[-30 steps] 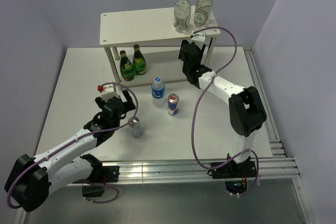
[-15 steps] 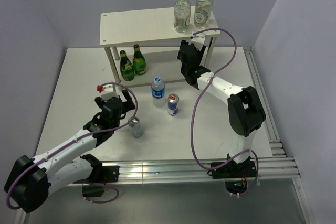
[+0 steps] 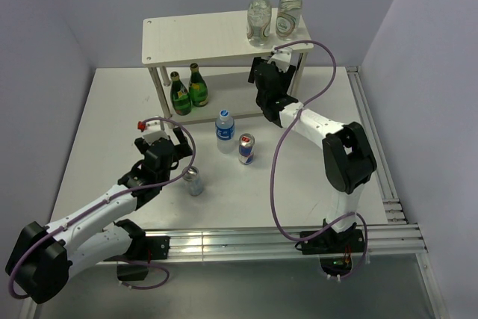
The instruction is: Place and organize the beverage onto the shelf
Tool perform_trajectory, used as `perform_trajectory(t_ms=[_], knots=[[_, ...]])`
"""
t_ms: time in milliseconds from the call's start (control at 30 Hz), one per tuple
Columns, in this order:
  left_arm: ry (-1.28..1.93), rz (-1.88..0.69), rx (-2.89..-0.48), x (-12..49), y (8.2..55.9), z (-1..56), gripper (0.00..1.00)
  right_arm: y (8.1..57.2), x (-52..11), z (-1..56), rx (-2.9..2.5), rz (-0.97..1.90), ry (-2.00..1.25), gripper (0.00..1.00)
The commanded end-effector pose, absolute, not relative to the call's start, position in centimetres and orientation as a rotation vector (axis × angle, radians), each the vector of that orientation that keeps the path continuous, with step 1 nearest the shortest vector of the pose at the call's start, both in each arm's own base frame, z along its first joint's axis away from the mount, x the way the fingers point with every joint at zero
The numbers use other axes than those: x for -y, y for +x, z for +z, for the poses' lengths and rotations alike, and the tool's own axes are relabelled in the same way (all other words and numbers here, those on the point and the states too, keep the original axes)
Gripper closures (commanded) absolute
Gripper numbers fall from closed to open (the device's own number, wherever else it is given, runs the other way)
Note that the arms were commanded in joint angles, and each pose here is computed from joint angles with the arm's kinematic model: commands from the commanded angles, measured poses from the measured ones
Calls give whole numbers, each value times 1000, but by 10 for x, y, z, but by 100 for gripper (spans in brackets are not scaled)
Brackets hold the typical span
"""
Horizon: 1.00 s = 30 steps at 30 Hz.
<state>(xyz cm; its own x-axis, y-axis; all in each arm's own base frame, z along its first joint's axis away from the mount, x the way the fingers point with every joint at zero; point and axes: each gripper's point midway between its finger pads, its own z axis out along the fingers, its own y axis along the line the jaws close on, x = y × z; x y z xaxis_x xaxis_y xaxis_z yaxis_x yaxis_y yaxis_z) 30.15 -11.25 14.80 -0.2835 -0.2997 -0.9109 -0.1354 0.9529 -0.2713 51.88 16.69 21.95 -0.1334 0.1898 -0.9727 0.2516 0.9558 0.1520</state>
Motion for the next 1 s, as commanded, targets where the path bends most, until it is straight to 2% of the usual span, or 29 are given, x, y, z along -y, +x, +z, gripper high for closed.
perform_trajectory(t_ms=[0,367,433,567,767,967], knots=[[-335,-189,-1815,113,306,167,1,512,-168,167,-1858,-139,263,8],[-338,-188,-1813,112,306,167,1,501,-164,165,-1861,-140,274,7],[-338,-186,-1814,112,305,167,1,494,-165,170,-1858,-124,271,7],[-341,-188,-1811,111,305,167,1,480,-175,178,-1870,-74,214,0],[-344,-191,-1806,111,304,169,1,460,-185,178,-1894,0,157,0],[-347,-189,-1805,110,304,170,1,419,-196,187,-1883,30,140,0]])
